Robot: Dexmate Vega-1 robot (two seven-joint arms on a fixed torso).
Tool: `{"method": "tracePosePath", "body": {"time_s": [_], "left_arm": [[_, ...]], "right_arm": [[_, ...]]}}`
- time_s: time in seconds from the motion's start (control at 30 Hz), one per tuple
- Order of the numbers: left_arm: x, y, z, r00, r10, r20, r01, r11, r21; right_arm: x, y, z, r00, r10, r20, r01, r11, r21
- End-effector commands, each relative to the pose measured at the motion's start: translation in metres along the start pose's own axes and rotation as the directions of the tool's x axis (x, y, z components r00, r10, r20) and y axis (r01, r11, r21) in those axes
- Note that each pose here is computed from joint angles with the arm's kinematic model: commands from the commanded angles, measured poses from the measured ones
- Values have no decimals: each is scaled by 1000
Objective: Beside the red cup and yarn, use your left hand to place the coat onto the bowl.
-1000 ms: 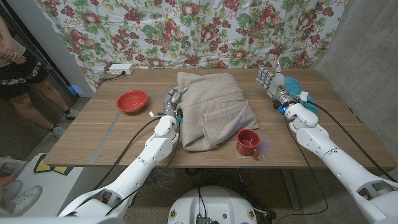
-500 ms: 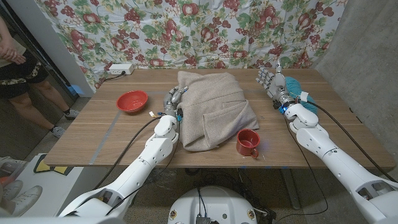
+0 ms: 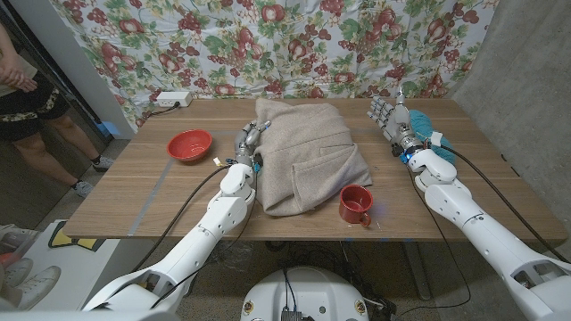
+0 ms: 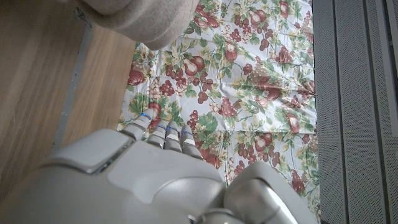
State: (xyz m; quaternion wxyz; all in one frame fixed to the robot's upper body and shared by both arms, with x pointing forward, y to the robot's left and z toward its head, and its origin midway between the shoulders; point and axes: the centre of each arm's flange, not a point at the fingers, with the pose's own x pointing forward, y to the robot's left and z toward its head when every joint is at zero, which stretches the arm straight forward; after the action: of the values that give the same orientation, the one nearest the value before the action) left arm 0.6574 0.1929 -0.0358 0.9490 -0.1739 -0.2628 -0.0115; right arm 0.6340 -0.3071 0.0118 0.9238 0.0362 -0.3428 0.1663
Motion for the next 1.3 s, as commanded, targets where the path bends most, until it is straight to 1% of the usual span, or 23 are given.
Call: {"method": "tracePosePath", "body": {"time_s": [0.03,0.33,0.57,0.9,1.13,1.3], "left_arm": [[-4,-10,15,999,-26,46,26,1000,5],[-7,-17,28,995,-50,81,50,999,5],[-9,-21,35,994,-56,97,57,998,-3],[-7,-28,47,988,-88,124,91,996,-16],[-6,-34,58,981,-116,153,124,991,-41],[-8,-38,67,974,-138,179,149,988,-51]], "right_arm": [[-8,1,1,1000,-4,-1,4,1000,1],[-9,0,2,1000,-1,0,1,1000,-2],[-9,-1,2,1000,1,-3,-1,1000,-1],[-6,-3,2,1000,1,-3,-1,1000,-1],[-5,-4,4,1000,0,-3,0,1000,-5],[-4,-4,4,1000,-1,-6,1,1000,-5]]}}
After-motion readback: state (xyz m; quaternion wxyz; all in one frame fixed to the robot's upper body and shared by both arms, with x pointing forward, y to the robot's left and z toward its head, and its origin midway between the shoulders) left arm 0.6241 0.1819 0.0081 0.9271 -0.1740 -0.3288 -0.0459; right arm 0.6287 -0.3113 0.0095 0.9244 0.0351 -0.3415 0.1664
